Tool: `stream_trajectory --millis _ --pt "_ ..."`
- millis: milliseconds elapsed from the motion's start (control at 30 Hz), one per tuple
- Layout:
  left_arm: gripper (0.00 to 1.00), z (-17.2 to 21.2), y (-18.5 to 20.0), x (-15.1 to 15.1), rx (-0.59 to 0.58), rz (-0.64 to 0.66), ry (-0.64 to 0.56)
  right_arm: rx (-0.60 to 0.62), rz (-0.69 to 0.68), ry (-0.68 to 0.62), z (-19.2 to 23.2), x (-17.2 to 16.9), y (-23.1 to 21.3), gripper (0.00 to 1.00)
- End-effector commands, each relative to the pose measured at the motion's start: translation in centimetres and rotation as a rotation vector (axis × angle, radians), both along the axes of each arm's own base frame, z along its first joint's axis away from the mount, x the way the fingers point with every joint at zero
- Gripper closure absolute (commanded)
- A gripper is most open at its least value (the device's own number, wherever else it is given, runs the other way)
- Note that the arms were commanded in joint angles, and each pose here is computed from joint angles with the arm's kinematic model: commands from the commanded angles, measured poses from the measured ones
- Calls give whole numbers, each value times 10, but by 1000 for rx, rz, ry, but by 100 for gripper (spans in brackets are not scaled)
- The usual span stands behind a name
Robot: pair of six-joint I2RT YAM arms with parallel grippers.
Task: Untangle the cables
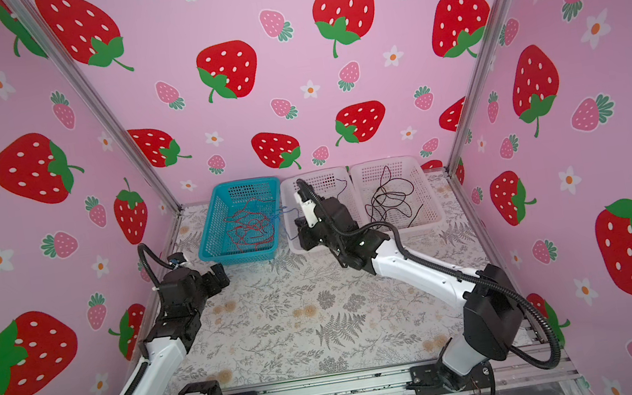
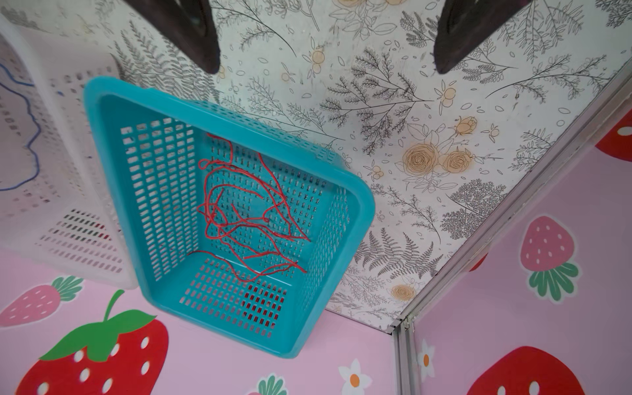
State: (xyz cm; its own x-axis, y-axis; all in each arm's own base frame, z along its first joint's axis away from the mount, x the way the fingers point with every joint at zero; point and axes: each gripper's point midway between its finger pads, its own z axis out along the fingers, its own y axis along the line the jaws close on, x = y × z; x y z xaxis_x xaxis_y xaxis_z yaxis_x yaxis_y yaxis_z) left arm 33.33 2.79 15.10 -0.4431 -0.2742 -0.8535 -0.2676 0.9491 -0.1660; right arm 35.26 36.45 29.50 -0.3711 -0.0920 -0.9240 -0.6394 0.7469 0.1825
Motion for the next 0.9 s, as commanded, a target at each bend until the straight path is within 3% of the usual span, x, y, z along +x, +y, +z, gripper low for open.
stream_trajectory --millis 0,100,233,433,500,567,700,867 --pt "1 4 6 24 78 -14 -85 -142 -24 87 -48 40 -9 96" --pt "1 -14 8 32 113 -26 -71 -183 -65 108 -68 77 -10 88" --pt "1 -37 4 39 129 -70 -61 -255 -111 116 -83 105 -9 52" --pt "1 -37 1 49 155 -97 -134 -167 -211 -69 -36 77 -57 22" --pt "1 -41 -3 52 154 -119 -141 -157 -268 -130 -24 60 -84 7" --pt "1 -42 -6 55 154 -143 -147 -157 -346 -182 -17 47 -114 1" --pt "1 -58 -10 63 160 -163 -120 -194 -607 -284 -20 26 -191 1" --pt "1 -65 -20 70 184 -205 -75 -259 -992 -406 -66 2 -301 1"
